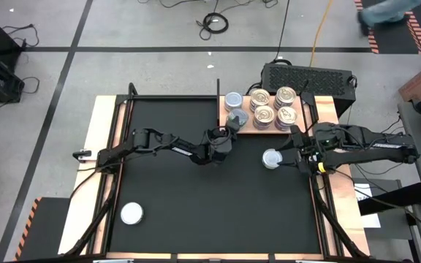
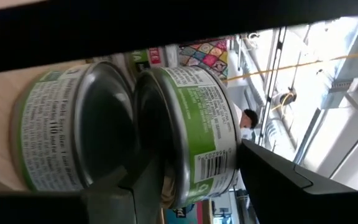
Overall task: Stack canned seafood by type on shelf
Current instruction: Stack the green tuna can on top of the other green tuna can on the shelf
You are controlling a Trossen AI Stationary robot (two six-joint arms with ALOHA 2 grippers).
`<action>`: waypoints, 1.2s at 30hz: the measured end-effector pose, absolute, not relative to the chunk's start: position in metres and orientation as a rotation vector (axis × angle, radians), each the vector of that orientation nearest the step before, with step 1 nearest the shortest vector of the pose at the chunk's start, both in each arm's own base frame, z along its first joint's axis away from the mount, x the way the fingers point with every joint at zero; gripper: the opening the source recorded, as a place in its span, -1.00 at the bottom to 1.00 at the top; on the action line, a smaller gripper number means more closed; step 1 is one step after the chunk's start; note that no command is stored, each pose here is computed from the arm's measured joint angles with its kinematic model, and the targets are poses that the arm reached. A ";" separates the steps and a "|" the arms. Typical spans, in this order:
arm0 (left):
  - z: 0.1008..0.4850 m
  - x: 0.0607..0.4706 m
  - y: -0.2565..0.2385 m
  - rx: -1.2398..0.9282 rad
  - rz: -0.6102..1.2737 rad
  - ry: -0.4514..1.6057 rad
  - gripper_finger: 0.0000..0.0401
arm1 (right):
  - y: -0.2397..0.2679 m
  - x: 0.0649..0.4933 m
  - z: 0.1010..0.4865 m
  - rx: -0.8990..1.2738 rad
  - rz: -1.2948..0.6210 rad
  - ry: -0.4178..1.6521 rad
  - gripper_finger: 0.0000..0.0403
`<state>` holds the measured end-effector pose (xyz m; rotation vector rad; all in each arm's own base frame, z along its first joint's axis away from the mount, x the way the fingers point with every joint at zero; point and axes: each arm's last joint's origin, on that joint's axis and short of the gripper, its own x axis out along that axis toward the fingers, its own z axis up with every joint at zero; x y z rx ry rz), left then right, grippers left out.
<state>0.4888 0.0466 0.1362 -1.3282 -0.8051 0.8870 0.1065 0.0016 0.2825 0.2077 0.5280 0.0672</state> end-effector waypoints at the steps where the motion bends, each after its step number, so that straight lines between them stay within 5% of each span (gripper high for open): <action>1: 0.137 0.489 0.047 -1.317 0.889 -0.801 0.00 | 0.001 0.107 0.283 0.207 0.063 0.525 0.28; 13: 0.137 0.489 0.046 -1.310 0.891 -0.795 0.00 | -0.009 0.141 0.273 0.115 -0.099 0.582 0.15; 23: 0.137 0.489 0.044 -1.311 0.888 -0.792 0.00 | -0.052 0.190 0.238 -0.036 -0.176 0.754 -0.93; 36: 0.137 0.489 0.042 -1.321 0.876 -0.787 0.00 | -0.091 0.215 0.227 -0.045 -0.175 0.647 -1.00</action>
